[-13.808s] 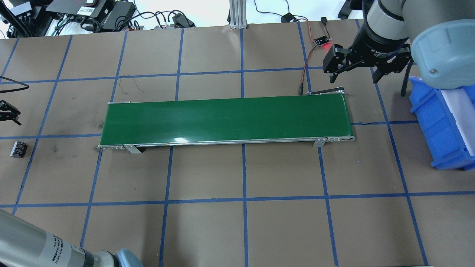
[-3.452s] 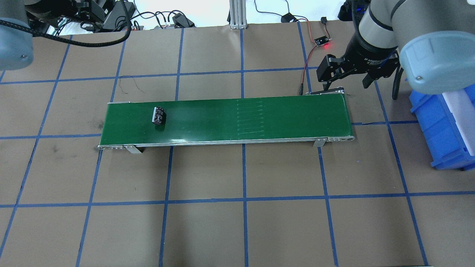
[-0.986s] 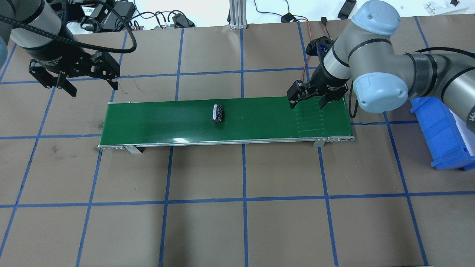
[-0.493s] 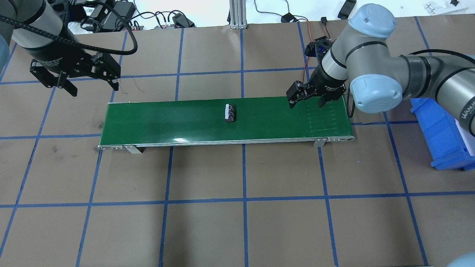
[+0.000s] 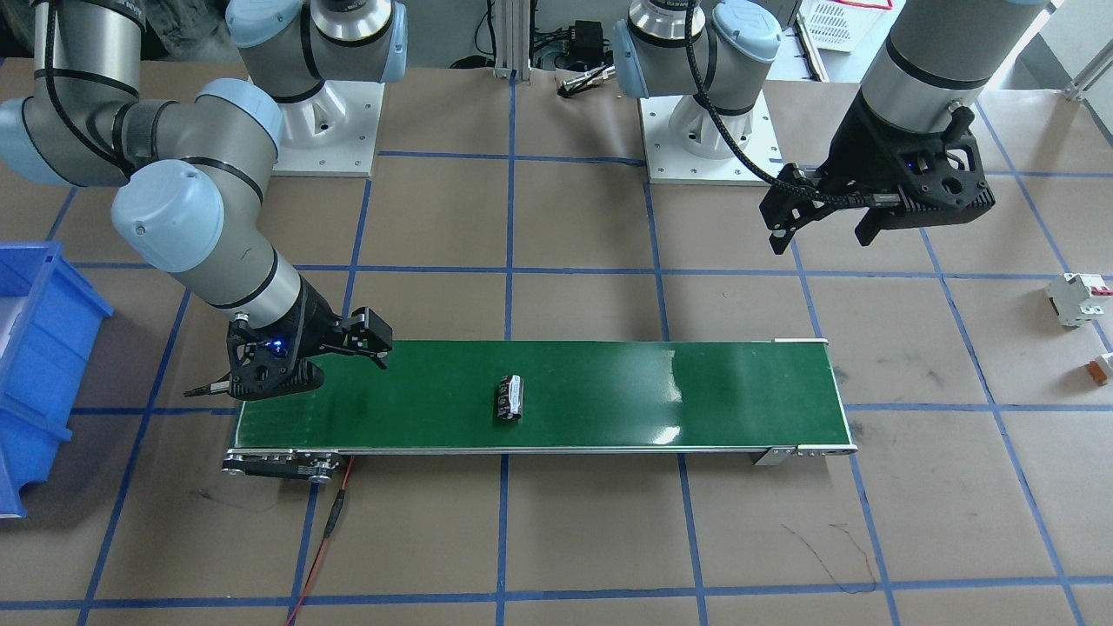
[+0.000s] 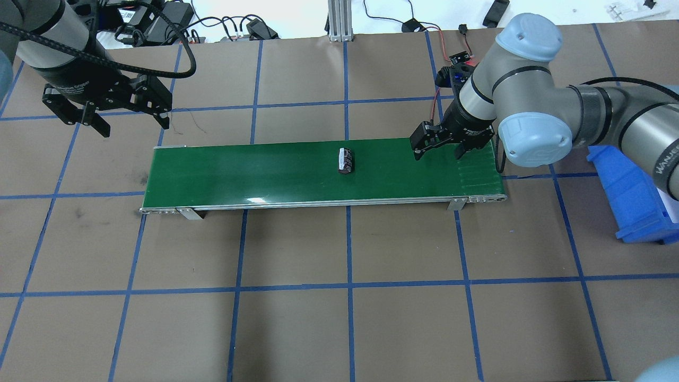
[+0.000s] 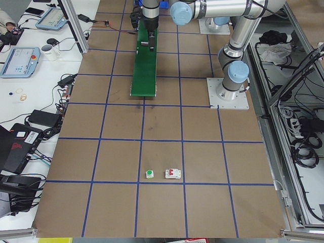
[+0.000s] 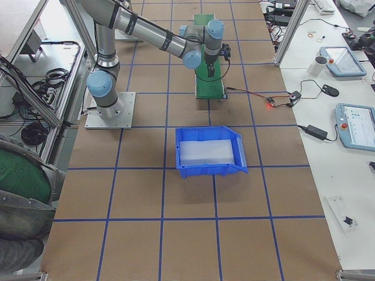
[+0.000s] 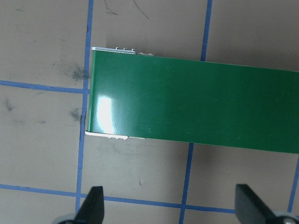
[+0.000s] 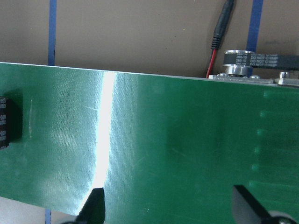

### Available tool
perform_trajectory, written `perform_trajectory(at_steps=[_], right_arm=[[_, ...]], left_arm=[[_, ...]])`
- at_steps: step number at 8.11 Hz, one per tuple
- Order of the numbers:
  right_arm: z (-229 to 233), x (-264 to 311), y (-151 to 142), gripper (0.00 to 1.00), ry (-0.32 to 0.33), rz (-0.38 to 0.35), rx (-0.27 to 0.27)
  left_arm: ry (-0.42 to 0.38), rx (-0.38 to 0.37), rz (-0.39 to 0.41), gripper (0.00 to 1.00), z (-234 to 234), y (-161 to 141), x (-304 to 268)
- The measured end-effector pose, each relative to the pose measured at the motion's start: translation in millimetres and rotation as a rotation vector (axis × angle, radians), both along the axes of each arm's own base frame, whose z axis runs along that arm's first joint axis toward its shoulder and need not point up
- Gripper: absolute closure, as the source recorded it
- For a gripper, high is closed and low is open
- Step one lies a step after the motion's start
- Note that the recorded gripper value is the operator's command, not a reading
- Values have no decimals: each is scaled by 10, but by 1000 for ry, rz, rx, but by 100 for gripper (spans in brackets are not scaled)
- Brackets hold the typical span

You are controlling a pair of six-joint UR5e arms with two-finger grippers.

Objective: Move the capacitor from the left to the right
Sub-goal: 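Lower the right gripper over the belt's far end while the capacitor rides toward it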

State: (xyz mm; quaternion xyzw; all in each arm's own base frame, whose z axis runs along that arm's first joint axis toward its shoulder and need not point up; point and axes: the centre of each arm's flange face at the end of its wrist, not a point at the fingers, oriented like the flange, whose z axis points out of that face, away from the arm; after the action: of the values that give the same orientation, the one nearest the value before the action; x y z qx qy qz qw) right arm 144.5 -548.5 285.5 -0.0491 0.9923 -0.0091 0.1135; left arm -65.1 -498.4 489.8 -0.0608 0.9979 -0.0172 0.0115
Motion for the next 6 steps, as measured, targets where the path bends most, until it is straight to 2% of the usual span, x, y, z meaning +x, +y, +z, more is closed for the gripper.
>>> perform_trajectory(at_steps=[6], right_arm=[[-83,2,-28,5,-3,-3,-3]], left_arm=[[-1,-4,0,0,9,-3,1]])
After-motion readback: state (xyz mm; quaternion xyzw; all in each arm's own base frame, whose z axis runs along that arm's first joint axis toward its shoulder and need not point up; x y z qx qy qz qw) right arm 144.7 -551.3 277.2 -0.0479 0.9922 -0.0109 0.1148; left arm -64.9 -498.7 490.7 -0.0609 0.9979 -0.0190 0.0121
